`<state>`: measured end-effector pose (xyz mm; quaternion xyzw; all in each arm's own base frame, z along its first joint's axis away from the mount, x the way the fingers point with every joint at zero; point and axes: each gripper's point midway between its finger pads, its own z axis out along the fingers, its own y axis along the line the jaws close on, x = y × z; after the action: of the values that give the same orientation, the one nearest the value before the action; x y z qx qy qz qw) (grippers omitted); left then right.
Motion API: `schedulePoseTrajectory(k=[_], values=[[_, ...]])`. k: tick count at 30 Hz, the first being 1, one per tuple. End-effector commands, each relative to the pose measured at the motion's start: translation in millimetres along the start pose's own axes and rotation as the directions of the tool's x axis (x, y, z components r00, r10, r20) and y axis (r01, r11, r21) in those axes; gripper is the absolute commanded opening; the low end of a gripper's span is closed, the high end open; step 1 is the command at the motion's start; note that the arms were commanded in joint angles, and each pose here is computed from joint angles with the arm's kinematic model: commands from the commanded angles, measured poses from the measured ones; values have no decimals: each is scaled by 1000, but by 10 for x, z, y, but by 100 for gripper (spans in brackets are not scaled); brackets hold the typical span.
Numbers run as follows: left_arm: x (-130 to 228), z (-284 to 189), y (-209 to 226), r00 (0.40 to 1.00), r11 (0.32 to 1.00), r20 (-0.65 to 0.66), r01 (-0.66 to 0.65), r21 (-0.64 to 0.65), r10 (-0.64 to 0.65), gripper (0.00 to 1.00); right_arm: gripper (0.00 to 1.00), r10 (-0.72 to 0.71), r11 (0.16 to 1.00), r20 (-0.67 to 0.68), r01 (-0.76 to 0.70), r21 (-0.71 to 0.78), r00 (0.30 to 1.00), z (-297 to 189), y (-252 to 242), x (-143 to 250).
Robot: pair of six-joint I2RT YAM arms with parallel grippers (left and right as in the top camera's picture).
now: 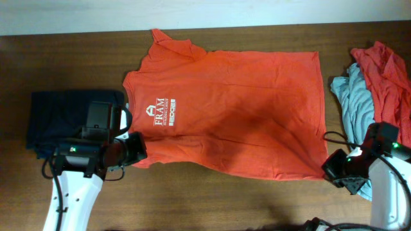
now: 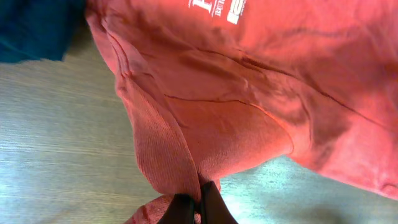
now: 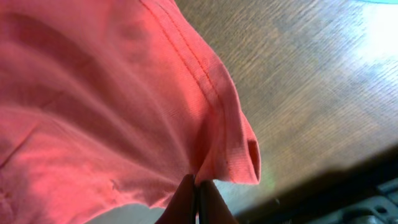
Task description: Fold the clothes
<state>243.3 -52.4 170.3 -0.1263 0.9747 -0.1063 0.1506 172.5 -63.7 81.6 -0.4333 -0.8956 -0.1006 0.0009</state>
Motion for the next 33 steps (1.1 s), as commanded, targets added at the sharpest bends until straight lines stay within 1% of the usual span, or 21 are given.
schedulePoseTrajectory(k=[1, 9, 12, 14, 16, 22, 25, 29, 33], values=[[-116, -128, 15, 997, 999, 58, -42, -29, 44, 1, 4, -22, 1000, 61, 23, -1, 998, -204, 42, -105], [-293, -123, 36, 991, 997, 125, -46, -58, 53, 1, 4, -30, 999, 105, 32, -17, 994, -247, 100, -232], [-351, -81, 17, 990, 997, 132, -47, -56, 54, 1, 4, -33, 998, 114, 39, -44, 993, -238, 157, -278], [-369, -41, 14, 991, 997, 125, -47, -58, 53, 1, 4, -43, 996, 117, 53, -78, 992, -220, 229, -322], [-389, -9, 9, 991, 997, 122, -46, -58, 53, 1, 4, -86, 988, 112, 99, -120, 990, -194, 321, -349], [-523, 58, -38, 987, 998, 151, -49, -48, 56, 1, 4, -101, 975, 85, 115, -191, 991, -49, 495, -472], [-595, 76, -67, 983, 997, 171, -64, -42, 71, 1, 4, -133, 959, 102, 154, -239, 986, 14, 658, -567], [-689, 145, -97, 979, 996, 185, -74, -39, 80, 1, 4, -176, 945, 138, 207, -255, 975, 99, 822, -684], [-770, 337, -105, 983, 996, 164, -76, -47, 83, 1, 4, -192, 934, 177, 235, -268, 965, 189, 979, -819]])
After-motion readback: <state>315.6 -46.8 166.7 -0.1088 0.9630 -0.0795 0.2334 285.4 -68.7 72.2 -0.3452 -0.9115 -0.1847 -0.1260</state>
